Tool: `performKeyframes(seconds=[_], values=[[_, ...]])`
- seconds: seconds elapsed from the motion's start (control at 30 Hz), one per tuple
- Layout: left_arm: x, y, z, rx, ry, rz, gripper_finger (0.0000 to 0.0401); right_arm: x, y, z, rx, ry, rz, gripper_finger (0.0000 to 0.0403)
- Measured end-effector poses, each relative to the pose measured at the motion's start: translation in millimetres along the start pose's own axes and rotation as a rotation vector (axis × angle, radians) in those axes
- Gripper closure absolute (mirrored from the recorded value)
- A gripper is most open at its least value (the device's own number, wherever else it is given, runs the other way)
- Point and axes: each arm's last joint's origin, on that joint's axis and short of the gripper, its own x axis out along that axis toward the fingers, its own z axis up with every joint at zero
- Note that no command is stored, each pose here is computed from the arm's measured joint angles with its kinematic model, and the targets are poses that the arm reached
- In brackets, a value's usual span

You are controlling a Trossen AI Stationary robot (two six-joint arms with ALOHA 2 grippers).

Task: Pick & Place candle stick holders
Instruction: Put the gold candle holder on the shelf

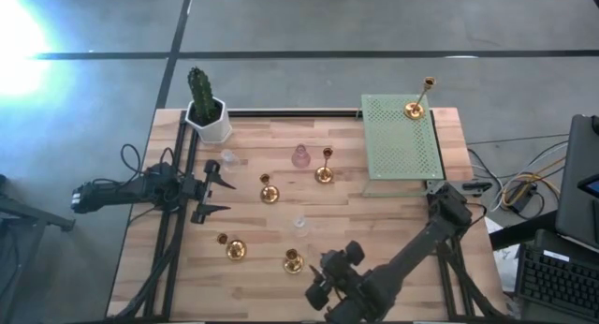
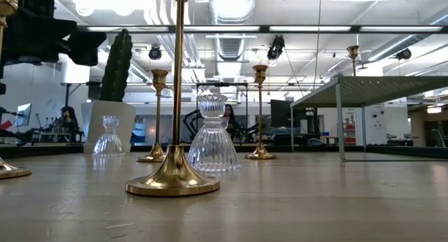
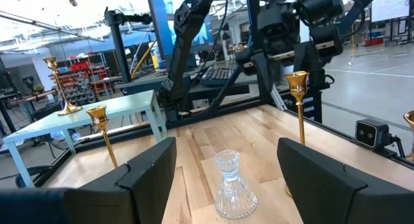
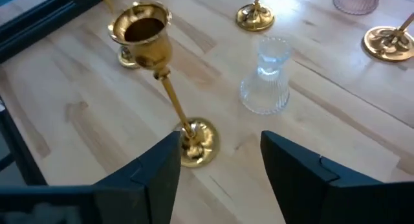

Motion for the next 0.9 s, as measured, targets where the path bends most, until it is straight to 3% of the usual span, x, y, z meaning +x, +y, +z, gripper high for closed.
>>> performKeyframes(seconds=[0.43, 0.9], values=[[0, 0, 0, 0.0, 0.0, 0.0, 0.0128, 11, -16, -32, 0.014, -0.071, -0.053, 0.0197], [0, 0, 0, 0.0, 0.001, 0.0, 0.0128, -2, -36, -8, -0.083, -0.173, -0.198, 0.0228]])
